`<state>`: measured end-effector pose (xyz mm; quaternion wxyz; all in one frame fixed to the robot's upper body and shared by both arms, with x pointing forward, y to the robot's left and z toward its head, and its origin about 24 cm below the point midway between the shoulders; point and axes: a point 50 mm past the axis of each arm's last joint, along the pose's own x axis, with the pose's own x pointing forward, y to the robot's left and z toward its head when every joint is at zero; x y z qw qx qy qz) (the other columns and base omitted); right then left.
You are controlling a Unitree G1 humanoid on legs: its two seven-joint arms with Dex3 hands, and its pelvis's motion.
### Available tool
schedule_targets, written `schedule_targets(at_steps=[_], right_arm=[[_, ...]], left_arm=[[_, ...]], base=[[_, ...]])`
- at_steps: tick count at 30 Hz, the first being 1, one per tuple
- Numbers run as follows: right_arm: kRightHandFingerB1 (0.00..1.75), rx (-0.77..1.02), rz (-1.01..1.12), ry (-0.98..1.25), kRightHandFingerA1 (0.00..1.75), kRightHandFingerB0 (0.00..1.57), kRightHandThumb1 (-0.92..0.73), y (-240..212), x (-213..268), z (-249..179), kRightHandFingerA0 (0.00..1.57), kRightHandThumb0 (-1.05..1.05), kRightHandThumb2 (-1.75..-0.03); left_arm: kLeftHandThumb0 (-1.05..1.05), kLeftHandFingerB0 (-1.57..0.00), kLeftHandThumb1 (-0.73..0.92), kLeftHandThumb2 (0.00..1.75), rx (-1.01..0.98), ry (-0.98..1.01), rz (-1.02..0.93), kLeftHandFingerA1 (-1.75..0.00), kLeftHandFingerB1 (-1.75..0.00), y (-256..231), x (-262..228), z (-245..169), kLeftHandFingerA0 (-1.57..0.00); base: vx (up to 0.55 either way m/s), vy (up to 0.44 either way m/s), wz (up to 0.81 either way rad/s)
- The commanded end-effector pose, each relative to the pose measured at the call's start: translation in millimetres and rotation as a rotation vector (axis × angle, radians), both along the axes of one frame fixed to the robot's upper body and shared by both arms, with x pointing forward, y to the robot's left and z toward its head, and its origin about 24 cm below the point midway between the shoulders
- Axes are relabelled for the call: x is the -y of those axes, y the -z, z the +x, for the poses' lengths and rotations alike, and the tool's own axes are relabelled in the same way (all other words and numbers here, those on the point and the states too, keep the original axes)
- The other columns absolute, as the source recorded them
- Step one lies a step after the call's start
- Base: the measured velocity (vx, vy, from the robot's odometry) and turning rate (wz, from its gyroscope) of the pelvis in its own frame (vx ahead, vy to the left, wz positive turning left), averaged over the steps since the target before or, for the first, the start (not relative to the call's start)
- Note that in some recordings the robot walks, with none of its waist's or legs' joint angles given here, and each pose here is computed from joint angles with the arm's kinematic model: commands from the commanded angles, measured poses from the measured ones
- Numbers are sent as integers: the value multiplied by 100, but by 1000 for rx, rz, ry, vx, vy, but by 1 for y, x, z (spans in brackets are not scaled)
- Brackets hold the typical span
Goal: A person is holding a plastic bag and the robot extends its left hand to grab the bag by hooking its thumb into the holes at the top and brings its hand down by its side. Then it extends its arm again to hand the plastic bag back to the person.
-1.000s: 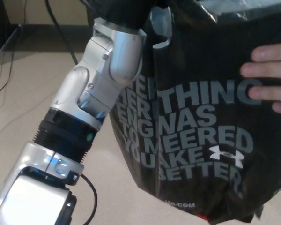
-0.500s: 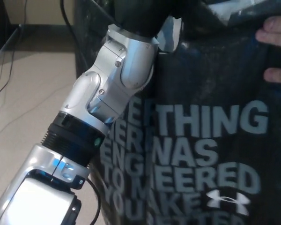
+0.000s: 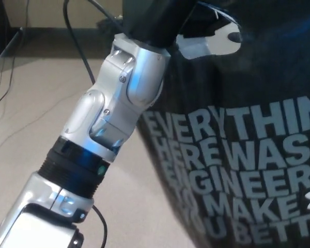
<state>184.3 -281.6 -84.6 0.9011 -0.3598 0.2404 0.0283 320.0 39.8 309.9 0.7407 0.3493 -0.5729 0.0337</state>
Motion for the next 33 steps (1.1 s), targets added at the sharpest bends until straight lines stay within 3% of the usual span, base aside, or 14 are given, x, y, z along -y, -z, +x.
schedule_targets(at_steps=[1, 2, 7, 8, 9, 10, 11, 24, 25, 28, 29, 30, 32, 33], right_arm=[[43, -20, -13, 14, 72, 61, -69, 0, 6, -4, 80, -28, -60], [43, -24, -13, 13, 74, 61, -69, 1, 6, -4, 80, -29, -60], [43, -25, -13, 13, 73, 61, -69, 1, 6, -5, 79, -30, -60], [43, -26, -16, 9, 71, 61, -69, 1, 6, -4, 78, -30, -60], [43, -24, -17, 7, 70, 61, -69, 1, 5, -4, 78, -30, -60], [43, -21, -16, 5, 70, 60, -69, 1, 5, -4, 78, -29, -60], [43, -20, -21, 1, 66, 61, -69, 0, 5, -4, 79, -30, -60], [44, 1, -15, -6, 65, 60, -69, -2, 5, -1, 78, -27, -61], [44, 5, -14, -1, 72, 62, -68, -3, 6, -2, 81, -27, -60], [44, -21, 3, 9, 69, 60, -69, 2, 5, -8, 79, -28, -60], [44, -28, -7, 7, 69, 61, -69, 2, 7, -11, 79, -29, -60], [43, -31, -11, 6, 68, 60, -69, 2, 8, -12, 79, -30, -60], [43, -33, -18, -1, 68, 59, -69, 1, 9, -9, 79, -29, -60], [43, -30, -14, 4, 67, 59, -69, 1, 9, -9, 78, -28, -60]], left_arm=[[-82, 0, 49, 56, -193, -87, 126, 0, 0, 15, -14, 9, 0], [-79, 0, 39, 71, -198, -89, 128, 0, 0, 17, -14, 9, 0], [-79, 0, 38, 71, -208, -89, 132, 0, 0, 18, -17, 7, 0], [-77, 0, 44, 82, -210, -88, 133, 0, -3, 19, -17, 6, 0], [-77, 0, 44, 82, -216, -87, 137, 0, -4, 19, -18, 6, 0], [-82, 0, 50, 56, -221, -88, 140, 0, 0, 19, -18, 6, 0], [-78, 0, 44, 83, -226, -87, 142, 0, -4, 19, -19, 6, 0], [-78, 0, 44, 85, -217, -139, 164, -7, -4, 25, -30, 1, 0], [-77, 0, 43, 83, -225, -130, 148, -8, -2, 39, -40, -2, 0], [-78, 0, 45, 82, -301, -114, 149, -1, -1, 64, -55, -11, 0], [-75, 0, 48, 57, -334, -112, 139, -13, -4, 83, -65, -19, 0], [-74, 0, 43, 82, -348, -117, 138, -7, -7, 89, -68, -22, 0], [-73, 0, 42, 82, -374, -136, 134, -11, -8, 103, -77, -28, 0], [-74, 0, 49, 55, -384, -148, 128, -24, -9, 112, -82, -33, 0]], base=[[0, 0, 0], [0, 0, 0], [0, 0, 0], [0, 0, 0], [0, 0, 0], [0, 0, 0], [0, 0, 0], [0, 0, 0], [0, 0, 0], [0, 0, 0], [0, 0, 0], [0, 0, 0], [0, 0, 0], [0, 0, 0]])
